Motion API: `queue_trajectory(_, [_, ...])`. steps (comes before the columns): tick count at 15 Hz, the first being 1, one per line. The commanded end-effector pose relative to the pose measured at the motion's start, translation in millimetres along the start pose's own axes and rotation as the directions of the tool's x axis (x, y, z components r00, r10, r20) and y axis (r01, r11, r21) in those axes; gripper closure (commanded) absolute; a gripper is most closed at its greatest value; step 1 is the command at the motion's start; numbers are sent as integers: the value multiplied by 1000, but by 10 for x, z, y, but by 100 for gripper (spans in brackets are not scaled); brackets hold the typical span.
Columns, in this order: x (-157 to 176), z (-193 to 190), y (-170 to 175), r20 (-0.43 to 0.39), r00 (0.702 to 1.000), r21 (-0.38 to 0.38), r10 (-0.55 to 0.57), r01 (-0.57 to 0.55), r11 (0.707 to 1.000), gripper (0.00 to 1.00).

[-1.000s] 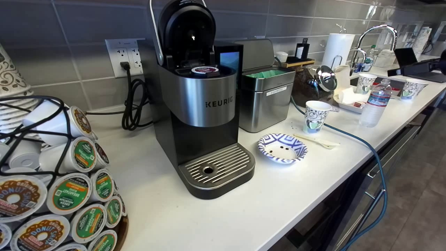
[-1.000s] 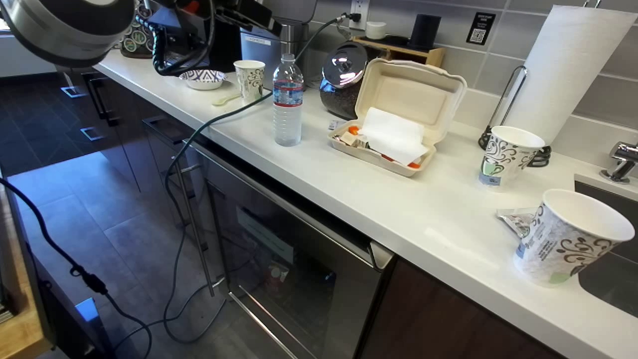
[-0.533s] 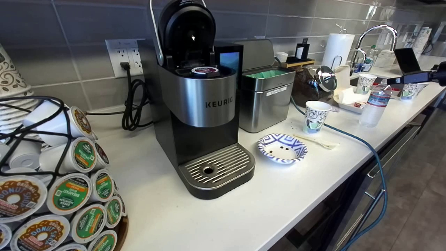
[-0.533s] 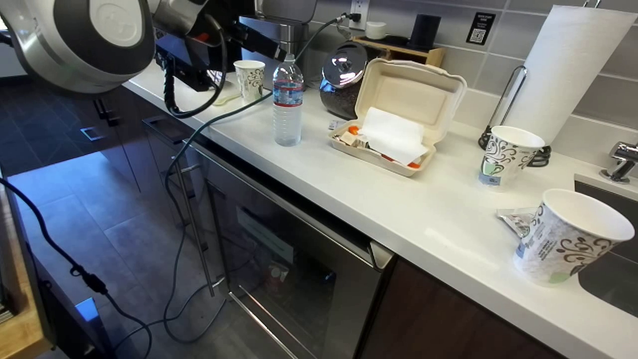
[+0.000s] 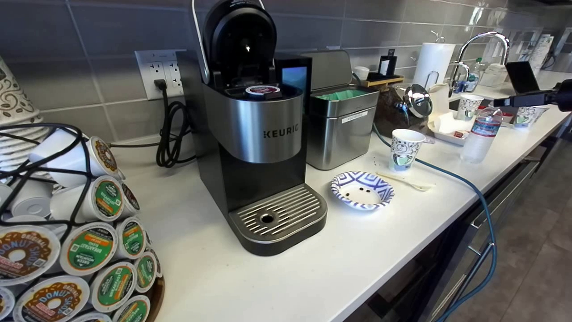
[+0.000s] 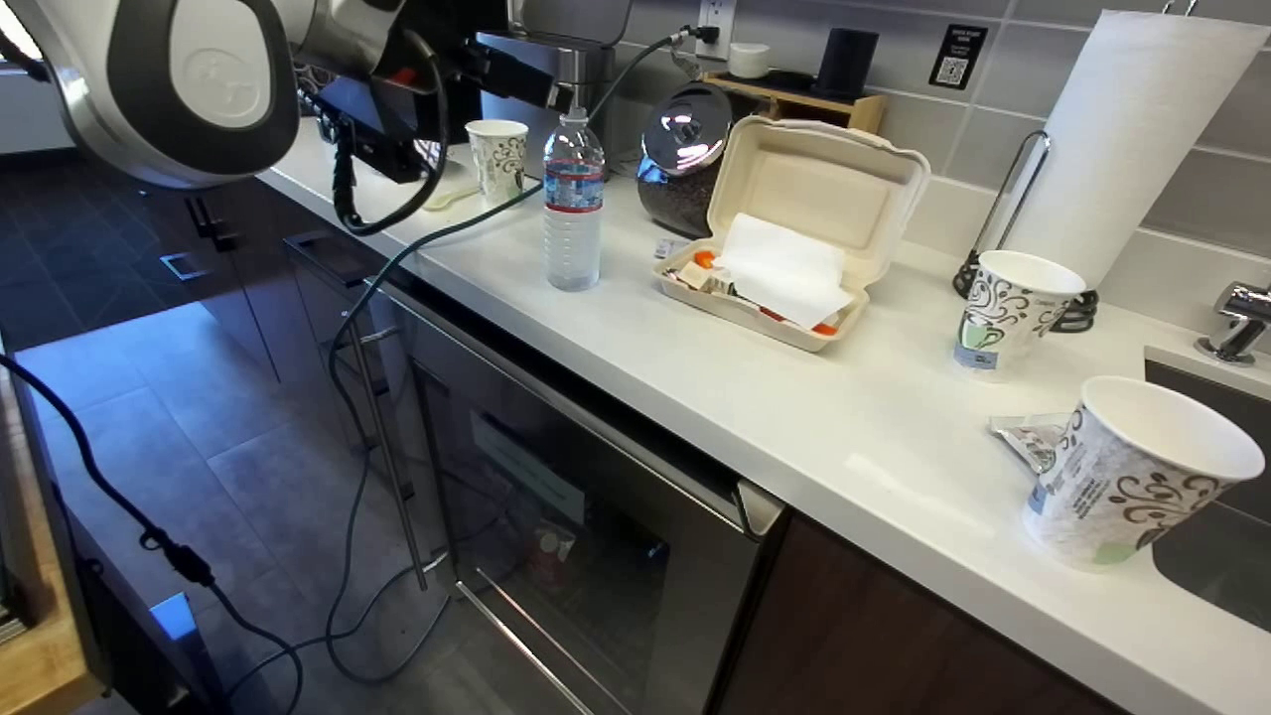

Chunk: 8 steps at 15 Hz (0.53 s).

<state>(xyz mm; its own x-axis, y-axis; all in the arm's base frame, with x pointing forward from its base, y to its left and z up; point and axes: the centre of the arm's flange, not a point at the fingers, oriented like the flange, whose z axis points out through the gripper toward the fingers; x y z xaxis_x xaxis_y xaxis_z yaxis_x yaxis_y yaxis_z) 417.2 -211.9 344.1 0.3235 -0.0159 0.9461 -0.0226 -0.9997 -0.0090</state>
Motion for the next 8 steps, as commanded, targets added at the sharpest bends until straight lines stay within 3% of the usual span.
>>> queue_trajectory(1, [-251,-121,-43,-29,999,-8,-15,14,1000,0])
queue_trajectory(5, [-399,-200,-161,-48,999,4,-19,19,1000,0])
queue_trajectory(8, [-386,-152,-214,-74,997,-82,-2,-4,997,0])
